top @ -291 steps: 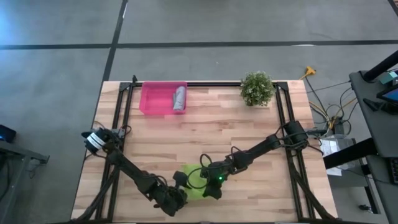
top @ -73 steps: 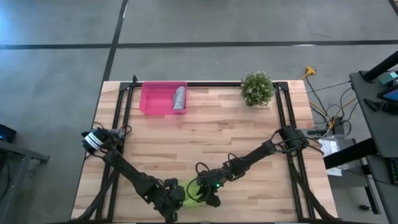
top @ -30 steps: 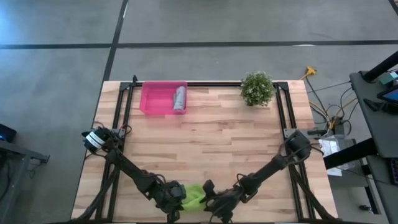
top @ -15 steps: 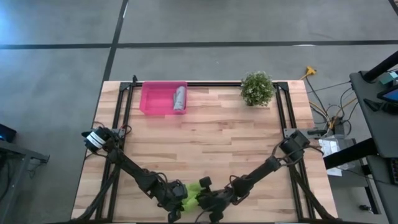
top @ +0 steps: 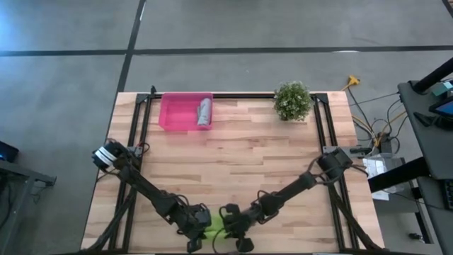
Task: Roll microfiber towels into tight, uniform cylinder then place into a basket
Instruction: Roll the green microfiber cloth
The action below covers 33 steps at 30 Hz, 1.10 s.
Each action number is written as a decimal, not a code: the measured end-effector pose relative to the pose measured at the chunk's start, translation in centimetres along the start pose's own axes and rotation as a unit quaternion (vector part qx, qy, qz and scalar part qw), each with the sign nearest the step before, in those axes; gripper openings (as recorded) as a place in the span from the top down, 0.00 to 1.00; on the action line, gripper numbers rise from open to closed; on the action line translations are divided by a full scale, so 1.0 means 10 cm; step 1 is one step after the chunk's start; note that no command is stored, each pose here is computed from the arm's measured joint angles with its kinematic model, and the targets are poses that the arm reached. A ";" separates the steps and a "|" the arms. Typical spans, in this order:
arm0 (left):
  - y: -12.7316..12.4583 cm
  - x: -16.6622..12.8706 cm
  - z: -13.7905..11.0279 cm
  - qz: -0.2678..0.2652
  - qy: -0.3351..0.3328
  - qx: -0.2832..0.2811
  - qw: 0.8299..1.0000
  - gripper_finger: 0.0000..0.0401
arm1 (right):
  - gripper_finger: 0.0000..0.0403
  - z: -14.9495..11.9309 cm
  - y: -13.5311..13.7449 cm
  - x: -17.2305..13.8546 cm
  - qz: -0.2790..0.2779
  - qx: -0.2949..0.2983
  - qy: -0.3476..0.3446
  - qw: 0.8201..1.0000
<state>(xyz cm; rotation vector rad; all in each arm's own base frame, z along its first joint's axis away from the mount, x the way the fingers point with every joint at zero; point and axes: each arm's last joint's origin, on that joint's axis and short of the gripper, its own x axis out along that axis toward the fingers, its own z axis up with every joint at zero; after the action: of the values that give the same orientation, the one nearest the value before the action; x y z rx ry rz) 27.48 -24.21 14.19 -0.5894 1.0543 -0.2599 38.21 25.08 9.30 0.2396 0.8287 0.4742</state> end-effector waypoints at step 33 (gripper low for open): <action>-0.44 -0.34 0.13 -0.003 -0.125 0.311 0.942 0.60 | 0.95 0.10 -0.45 -0.09 0.101 0.249 0.049 0.962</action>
<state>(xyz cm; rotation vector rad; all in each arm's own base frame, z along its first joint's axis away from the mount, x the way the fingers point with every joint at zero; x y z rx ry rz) 27.29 -25.83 19.66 -0.0487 0.6690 -0.4864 39.79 20.71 8.85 0.7760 1.0184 0.4639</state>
